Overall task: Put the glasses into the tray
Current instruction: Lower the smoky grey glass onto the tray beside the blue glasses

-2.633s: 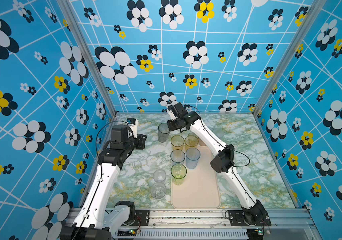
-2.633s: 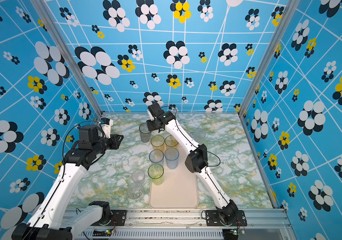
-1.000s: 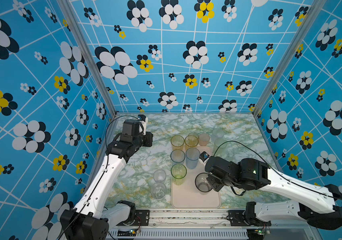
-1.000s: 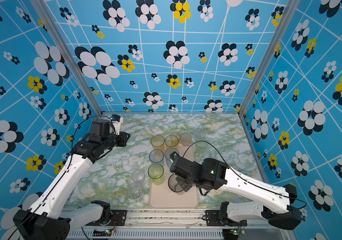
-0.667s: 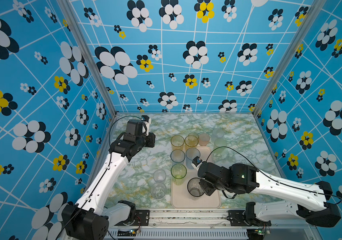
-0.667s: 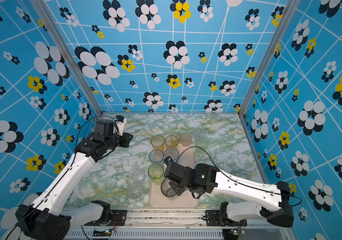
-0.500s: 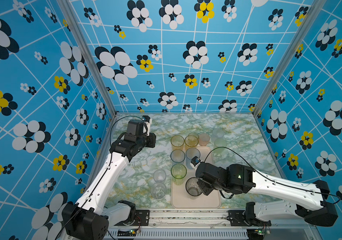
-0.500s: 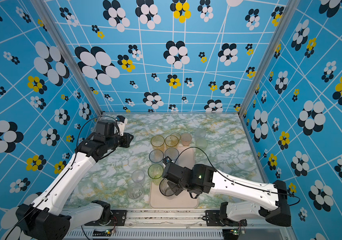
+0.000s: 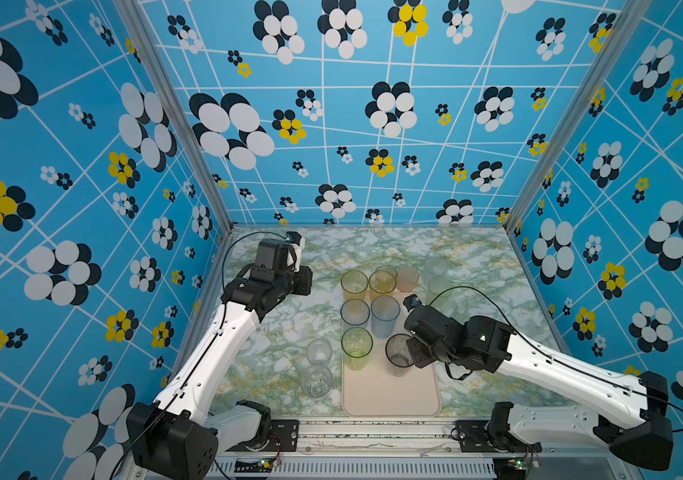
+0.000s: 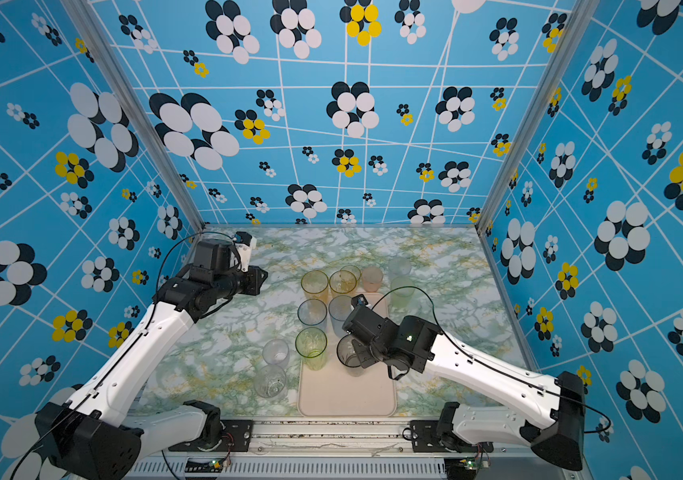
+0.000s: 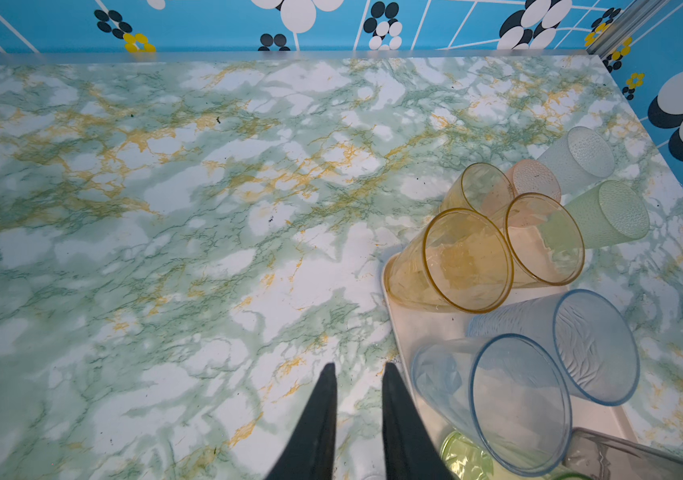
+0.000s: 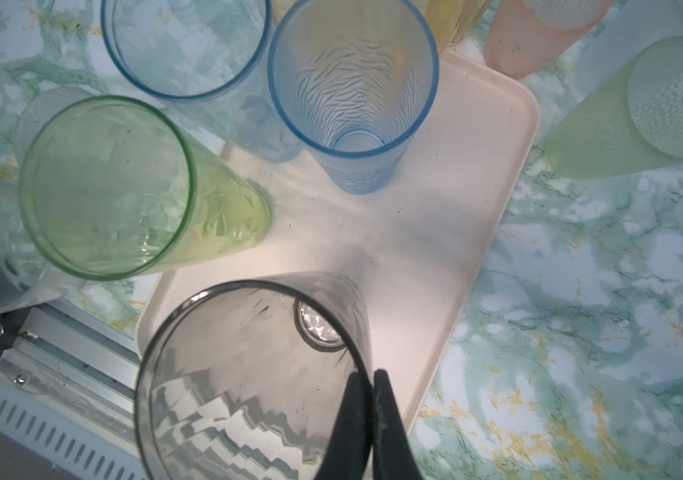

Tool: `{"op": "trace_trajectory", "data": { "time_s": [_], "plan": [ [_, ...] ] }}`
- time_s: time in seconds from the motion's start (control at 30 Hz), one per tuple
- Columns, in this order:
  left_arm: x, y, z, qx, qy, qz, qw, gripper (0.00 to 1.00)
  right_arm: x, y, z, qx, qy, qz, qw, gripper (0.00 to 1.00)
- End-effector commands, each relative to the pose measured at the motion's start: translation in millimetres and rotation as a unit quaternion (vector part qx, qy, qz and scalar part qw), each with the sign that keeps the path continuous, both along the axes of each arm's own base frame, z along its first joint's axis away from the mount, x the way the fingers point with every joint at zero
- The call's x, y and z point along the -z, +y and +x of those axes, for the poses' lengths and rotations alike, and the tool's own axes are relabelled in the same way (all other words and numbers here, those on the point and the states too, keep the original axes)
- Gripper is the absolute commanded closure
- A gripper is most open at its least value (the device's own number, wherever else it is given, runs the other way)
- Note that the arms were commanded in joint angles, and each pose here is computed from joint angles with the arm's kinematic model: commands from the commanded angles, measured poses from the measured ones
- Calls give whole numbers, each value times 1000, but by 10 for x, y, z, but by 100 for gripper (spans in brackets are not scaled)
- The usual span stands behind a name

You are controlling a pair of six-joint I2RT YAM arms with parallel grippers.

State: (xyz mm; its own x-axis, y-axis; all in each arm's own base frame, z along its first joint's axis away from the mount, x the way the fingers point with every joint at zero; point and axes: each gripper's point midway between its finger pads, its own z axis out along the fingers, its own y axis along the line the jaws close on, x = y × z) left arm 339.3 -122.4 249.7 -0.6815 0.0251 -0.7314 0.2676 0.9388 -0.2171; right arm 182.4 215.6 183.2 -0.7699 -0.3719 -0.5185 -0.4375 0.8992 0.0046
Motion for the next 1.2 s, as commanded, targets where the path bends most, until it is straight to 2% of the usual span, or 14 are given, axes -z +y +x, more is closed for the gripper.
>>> {"op": "trace_trajectory", "data": {
  "time_s": [0.0,0.63,1.17],
  "plan": [
    [-31,-19,37,3,-2,4,1000,78,40,123,93,13,8,37,999,100],
    [37,-28,87,7,9,13,1000,77,190,156,350,31,28,51,998,100],
    [49,-23,93,10,13,18,1000,77,292,187,390,26,42,40,998,100]
  ]
}}
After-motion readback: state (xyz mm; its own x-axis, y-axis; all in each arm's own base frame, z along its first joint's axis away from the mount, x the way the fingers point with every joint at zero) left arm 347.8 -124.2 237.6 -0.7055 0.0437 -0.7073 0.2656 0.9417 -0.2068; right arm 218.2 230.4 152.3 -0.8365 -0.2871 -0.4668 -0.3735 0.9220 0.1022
